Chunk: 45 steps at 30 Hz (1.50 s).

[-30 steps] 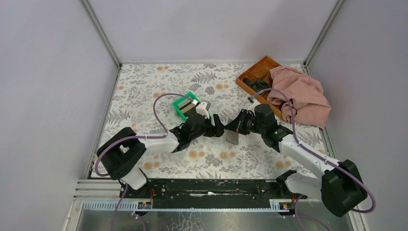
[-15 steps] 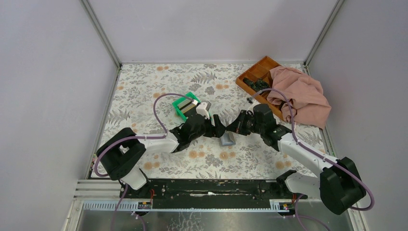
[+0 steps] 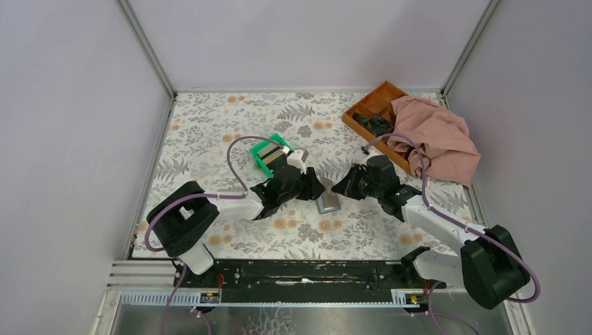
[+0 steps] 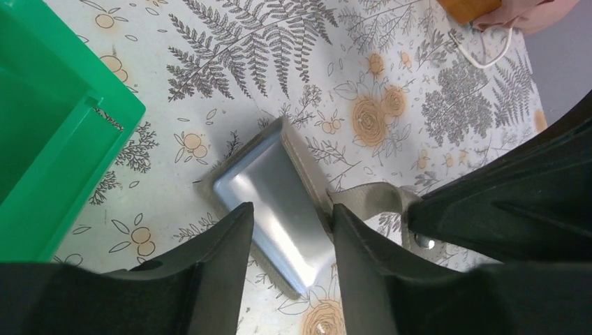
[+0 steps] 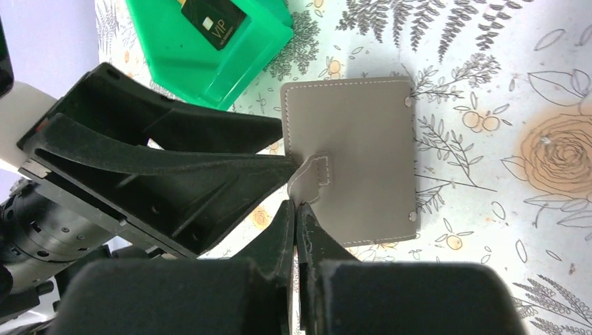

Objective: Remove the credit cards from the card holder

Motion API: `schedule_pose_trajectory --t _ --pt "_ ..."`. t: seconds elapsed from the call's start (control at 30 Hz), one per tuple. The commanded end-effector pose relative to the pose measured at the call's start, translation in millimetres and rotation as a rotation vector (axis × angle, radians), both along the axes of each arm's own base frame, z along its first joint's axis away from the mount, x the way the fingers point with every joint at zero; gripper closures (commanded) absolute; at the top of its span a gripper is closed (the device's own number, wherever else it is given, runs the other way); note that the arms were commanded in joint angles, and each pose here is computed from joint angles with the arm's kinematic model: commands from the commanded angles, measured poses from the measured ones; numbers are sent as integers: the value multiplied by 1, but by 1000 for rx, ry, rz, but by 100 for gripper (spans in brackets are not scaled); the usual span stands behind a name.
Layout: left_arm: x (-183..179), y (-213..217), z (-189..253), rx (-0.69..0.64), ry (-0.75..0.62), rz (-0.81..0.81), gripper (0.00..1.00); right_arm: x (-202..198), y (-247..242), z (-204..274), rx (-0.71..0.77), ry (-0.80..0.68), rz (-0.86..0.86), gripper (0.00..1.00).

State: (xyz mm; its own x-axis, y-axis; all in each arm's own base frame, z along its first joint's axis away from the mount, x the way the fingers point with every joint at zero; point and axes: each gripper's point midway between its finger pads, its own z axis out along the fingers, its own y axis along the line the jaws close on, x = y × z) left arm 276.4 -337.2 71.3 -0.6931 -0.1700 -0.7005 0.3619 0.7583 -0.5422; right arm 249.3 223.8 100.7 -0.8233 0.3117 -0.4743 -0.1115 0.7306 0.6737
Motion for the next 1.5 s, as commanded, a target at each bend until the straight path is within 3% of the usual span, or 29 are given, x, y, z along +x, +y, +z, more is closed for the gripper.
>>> schedule_pose_trajectory --t 0.0,0.17,0.33,0.47,0.83,1.03,1.47 --pt "9 3 3 8 -18 53 51 16 -13 13 16 -57 -100 100" --pt "9 6 10 -15 -39 59 48 19 -23 11 8 -41 -139 100" --pt "7 5 15 -39 -52 49 31 19 -31 11 6 -35 -161 100" --pt "6 4 17 -46 -56 40 24 19 -34 14 6 -44 -173 100" --pt "4 -10 5 -29 -26 -7 28 17 -82 -1 -138 -23 -360 100" --pt "-5 -38 9 16 -83 -67 25 15 -92 -18 -207 16 -388 100" --pt "10 -73 -20 84 -29 -88 28 14 -106 -28 -276 36 -432 100"
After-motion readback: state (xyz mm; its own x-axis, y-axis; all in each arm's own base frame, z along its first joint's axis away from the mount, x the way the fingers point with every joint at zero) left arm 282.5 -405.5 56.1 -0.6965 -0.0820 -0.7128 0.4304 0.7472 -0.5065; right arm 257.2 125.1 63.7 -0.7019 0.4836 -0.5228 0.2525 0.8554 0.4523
